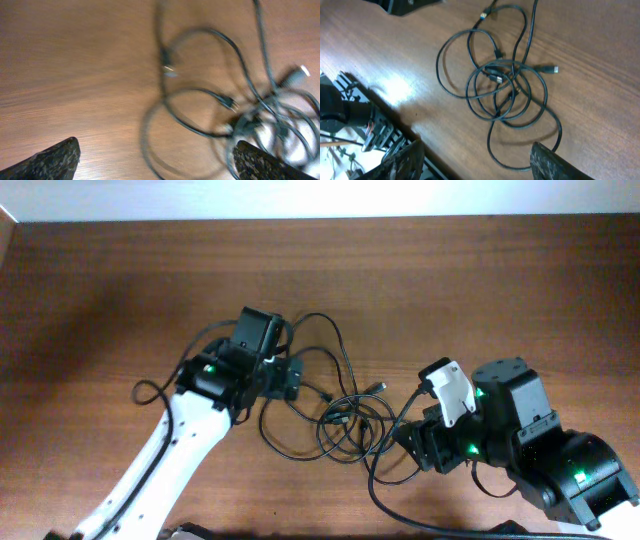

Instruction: Untangle cables

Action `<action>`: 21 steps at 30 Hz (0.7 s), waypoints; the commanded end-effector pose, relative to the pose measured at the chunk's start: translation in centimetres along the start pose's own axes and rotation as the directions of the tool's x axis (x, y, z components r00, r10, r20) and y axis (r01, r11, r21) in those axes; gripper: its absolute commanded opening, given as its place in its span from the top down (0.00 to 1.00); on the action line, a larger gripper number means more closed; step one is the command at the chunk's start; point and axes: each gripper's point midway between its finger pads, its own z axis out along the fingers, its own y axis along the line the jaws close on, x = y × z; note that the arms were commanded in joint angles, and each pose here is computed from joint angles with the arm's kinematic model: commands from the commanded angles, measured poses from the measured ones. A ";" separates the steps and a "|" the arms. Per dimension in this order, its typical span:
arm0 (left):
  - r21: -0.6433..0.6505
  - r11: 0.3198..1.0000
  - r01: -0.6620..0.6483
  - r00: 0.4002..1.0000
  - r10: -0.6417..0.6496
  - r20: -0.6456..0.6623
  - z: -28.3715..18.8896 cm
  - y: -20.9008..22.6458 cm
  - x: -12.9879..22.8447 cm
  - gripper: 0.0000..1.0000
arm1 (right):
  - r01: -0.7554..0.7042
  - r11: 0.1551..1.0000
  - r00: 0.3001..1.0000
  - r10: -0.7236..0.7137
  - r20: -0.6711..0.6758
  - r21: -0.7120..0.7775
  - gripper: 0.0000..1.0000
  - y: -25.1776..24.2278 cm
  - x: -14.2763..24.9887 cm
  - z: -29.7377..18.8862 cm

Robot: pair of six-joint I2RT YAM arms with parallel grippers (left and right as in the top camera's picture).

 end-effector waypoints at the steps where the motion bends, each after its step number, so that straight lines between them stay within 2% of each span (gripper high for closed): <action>1: 0.409 0.862 -0.300 0.937 0.346 -0.043 1.5 -7.4 2.7 0.01 | 0.003 0.999 1.000 -0.002 0.012 -0.036 0.33 0.8 0.2 -0.7; 2: 0.443 0.829 -0.342 0.911 0.408 -0.059 2.4 -8.3 3.5 0.01 | 0.015 0.998 0.999 -0.012 0.037 -0.066 0.33 1.5 0.1 -1.3; 5: 0.517 0.778 -0.356 0.849 0.500 -0.168 5.9 -10.9 6.8 0.00 | 0.067 0.995 0.986 -0.055 0.157 -0.072 0.27 2.6 0.1 -4.3; 6: 0.528 0.770 -0.357 0.834 0.518 -0.190 6.7 -11.5 7.5 0.09 | 0.078 0.994 0.981 -0.063 0.183 -0.072 0.22 2.8 0.2 -4.9; 8: 0.541 0.757 -0.368 0.813 0.544 -0.208 8.0 -12.5 8.4 0.11 | 0.077 0.994 0.978 -0.061 0.201 -0.071 0.22 3.0 0.4 -5.4; 10: 0.543 0.753 -0.372 0.809 0.550 -0.207 8.3 -12.7 8.5 0.16 | 0.078 0.994 0.978 -0.062 0.201 -0.071 0.23 3.0 0.4 -5.4; 11: 0.541 0.751 -0.378 0.814 0.548 -0.192 8.5 -12.9 8.2 0.28 | 0.078 0.994 0.978 -0.062 0.201 -0.071 0.27 3.0 0.4 -5.4; 13: 0.541 0.751 -0.379 0.814 0.548 -0.191 8.8 -13.0 8.2 0.28 | 0.078 0.994 0.978 -0.062 0.201 -0.071 0.27 3.0 0.4 -5.4; 14: 0.541 0.750 -0.380 0.815 0.548 -0.187 9.3 -13.1 8.1 0.33 | 0.078 0.994 0.978 -0.062 0.201 -0.071 0.27 3.0 0.4 -5.4; 16: 0.541 0.750 -0.380 0.815 0.548 -0.188 10.8 -13.3 8.2 0.33 | 0.076 0.995 0.979 -0.061 0.196 -0.071 0.27 3.0 0.5 -5.4; 18: 0.538 0.747 -0.389 0.822 0.546 -0.164 11.3 -13.6 7.7 0.38 | 0.076 0.995 0.978 -0.061 0.197 -0.071 0.27 3.0 0.5 -5.4; 19: 0.536 0.746 -0.394 0.825 0.545 -0.151 11.4 -13.7 7.4 0.36 | 0.076 0.995 0.979 -0.061 0.197 -0.071 0.27 3.0 0.5 -5.4; 20: 0.535 0.745 -0.398 0.827 0.544 -0.142 11.5 -13.8 7.2 0.42 | 0.076 0.995 0.979 -0.061 0.196 -0.071 0.27 3.0 0.5 -5.4; 21: 0.536 0.745 -0.397 0.827 0.544 -0.143 11.5 -13.8 7.2 0.81 | 0.076 0.995 0.979 -0.061 0.197 -0.071 0.27 3.0 0.5 -5.4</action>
